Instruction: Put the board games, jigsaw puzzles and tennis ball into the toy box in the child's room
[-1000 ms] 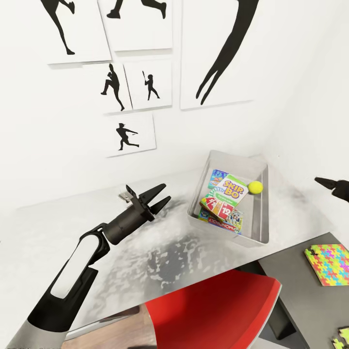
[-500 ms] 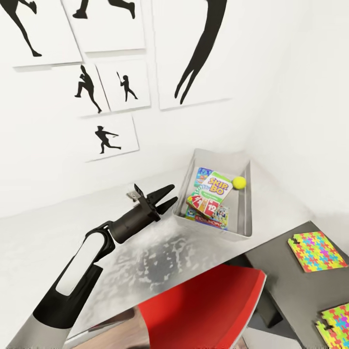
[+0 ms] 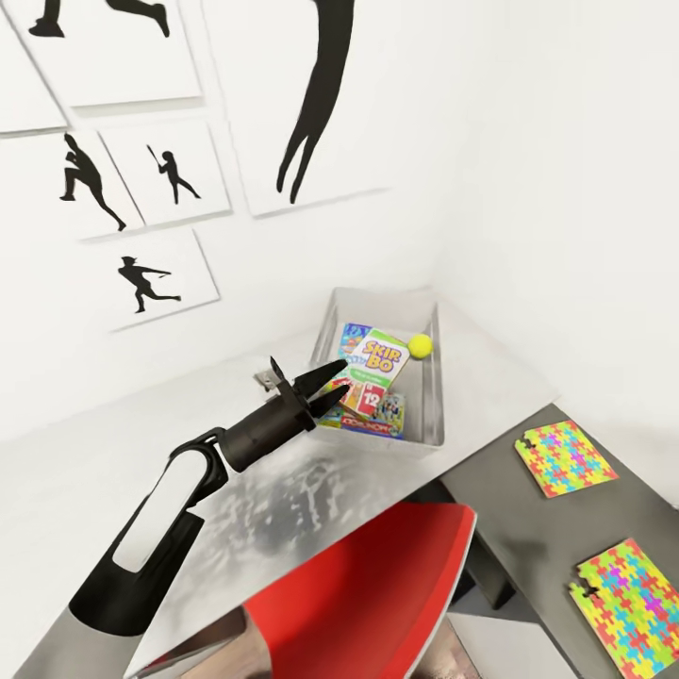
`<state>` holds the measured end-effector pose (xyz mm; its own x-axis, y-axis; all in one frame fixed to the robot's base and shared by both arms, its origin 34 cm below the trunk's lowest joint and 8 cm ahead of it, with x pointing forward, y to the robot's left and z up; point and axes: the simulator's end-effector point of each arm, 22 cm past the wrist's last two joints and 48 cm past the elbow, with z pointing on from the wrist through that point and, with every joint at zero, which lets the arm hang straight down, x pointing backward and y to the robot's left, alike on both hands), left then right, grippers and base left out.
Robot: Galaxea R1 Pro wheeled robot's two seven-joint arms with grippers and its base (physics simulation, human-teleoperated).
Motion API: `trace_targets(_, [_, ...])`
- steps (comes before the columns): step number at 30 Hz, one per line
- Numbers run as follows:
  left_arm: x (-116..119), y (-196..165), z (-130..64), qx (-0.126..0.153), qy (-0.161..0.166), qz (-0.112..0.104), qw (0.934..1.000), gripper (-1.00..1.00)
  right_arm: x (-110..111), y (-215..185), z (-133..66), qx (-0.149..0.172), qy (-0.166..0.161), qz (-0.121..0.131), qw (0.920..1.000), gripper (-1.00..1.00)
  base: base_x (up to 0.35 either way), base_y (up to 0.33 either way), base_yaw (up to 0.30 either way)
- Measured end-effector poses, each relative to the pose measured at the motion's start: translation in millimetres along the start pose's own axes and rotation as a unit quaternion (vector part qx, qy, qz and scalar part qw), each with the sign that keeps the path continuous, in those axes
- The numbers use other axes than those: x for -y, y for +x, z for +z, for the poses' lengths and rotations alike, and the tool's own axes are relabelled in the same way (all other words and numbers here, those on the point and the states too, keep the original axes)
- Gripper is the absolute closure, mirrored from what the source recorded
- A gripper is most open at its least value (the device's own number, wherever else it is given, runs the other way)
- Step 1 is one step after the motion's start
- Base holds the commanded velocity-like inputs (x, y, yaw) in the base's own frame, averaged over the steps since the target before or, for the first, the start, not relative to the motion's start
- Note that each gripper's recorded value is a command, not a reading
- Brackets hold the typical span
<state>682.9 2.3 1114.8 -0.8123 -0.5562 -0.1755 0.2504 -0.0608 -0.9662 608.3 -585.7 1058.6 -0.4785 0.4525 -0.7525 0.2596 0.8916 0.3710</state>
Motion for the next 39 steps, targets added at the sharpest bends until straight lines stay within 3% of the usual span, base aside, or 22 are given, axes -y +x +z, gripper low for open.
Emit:
trace_targets(13, [-1, 1, 5.2, -0.002, -0.006, -0.001, 1.0000, -1.00, 2, 10, 4.2, -0.013, -0.002, 0.006, 0.9999, -1.00, 0.000, 0.000, -0.279])
trace_targets(29, [-29, 11, 19.2, -0.006, -0.080, -0.011, 0.9967, -1.00, -9, 38, 22.3, -0.053, -0.017, 0.006, 0.9984, -1.00, 0.000, 0.000, -0.280])
trace_targets(39, [-48, 27, 32.6, -0.028, -0.140, -0.003, 0.9898, -1.00, -14, 47, 27.1, -0.064, -0.023, 0.006, 0.9977, -1.00, 0.000, 0.000, -0.280])
